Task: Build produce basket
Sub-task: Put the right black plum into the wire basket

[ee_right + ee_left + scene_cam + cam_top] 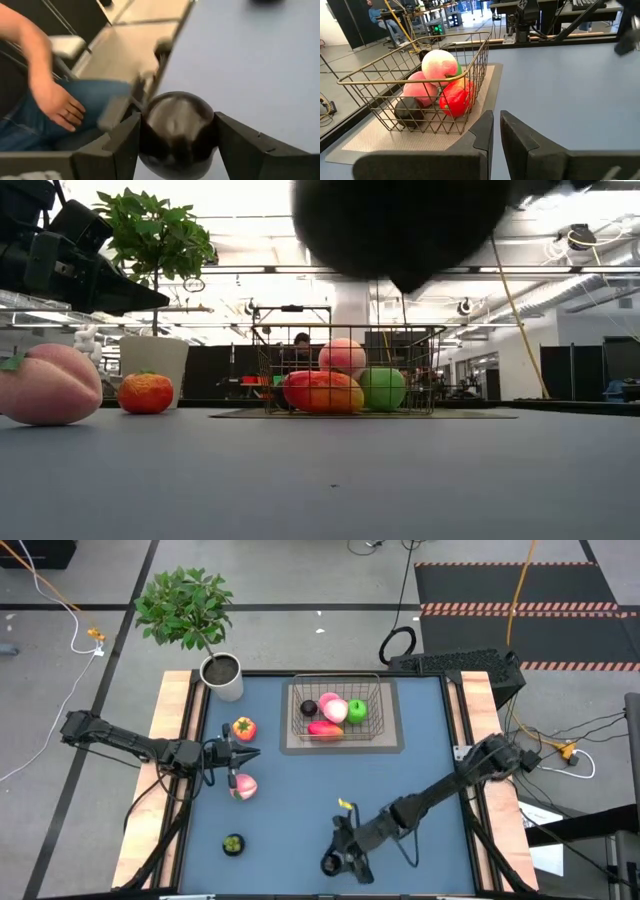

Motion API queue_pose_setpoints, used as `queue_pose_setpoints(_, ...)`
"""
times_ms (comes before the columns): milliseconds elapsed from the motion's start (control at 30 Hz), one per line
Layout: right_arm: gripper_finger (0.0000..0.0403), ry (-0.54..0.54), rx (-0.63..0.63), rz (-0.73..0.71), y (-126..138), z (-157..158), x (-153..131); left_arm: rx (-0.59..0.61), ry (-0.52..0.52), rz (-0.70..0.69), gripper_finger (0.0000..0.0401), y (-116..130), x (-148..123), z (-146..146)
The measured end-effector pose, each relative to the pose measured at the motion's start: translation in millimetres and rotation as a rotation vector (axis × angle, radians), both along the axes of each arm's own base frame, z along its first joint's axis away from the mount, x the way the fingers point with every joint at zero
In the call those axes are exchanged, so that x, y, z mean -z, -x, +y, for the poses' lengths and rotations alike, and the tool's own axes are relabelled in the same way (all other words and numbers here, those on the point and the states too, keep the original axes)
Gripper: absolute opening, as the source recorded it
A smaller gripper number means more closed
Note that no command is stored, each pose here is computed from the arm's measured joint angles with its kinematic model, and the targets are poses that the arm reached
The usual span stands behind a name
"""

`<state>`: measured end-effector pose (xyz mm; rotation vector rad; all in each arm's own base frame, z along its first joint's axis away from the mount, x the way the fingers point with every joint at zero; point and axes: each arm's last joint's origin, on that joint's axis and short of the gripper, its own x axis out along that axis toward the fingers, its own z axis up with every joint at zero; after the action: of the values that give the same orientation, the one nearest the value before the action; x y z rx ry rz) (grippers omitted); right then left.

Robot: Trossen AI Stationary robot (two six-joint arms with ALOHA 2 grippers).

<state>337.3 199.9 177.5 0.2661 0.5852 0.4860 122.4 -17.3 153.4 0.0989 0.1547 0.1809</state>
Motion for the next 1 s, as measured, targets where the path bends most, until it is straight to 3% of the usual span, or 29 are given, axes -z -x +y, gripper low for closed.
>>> queue_pose_setpoints(167,0.0215,0.146,0.05,-0.128,-10.0,-49.6,-58.9,0.0,0.0,0.0,0.0037,0.0,0.0,0.0)
queue_pose_setpoints(300,0.0216,0.354,0.221,-0.212,-21.3,-104.8,-97.1,0.0,0.0,-0.001,0.0037,0.0,-0.1,0.0)
queue_pose_setpoints(400,0.0217,0.433,0.386,-0.158,-36.0,-163.6,-109.4,0.0,0.0,0.0,0.0037,0.0,0.0,0.0)
queue_pose_setpoints(567,0.0218,0.486,0.5,0.024,-67.5,-278.9,-97.9,0.0,0.0,-0.001,0.0037,0.0,-0.1,0.0)
queue_pose_setpoints(700,0.0218,0.524,0.606,0.109,-81.3,-347.4,-102.1,0.0,0.0,0.0,0.0037,0.0,0.0,0.0)
queue_pose_setpoints(833,0.0218,0.536,0.595,0.252,-84.6,-377.5,-68.7,0.0,0.0,0.0,0.0037,0.0,0.0,0.0)
queue_pose_setpoints(900,0.0218,0.497,0.544,0.337,-83.7,-380.0,-47.9,0.0,0.0,0.0,0.0037,0.0,0.0,0.0)
queue_pose_setpoints(1000,0.022,0.454,0.49,0.355,-84.3,-378.1,-42.6,0.0,0.0,0.0,0.0037,0.0,0.0,0.0)
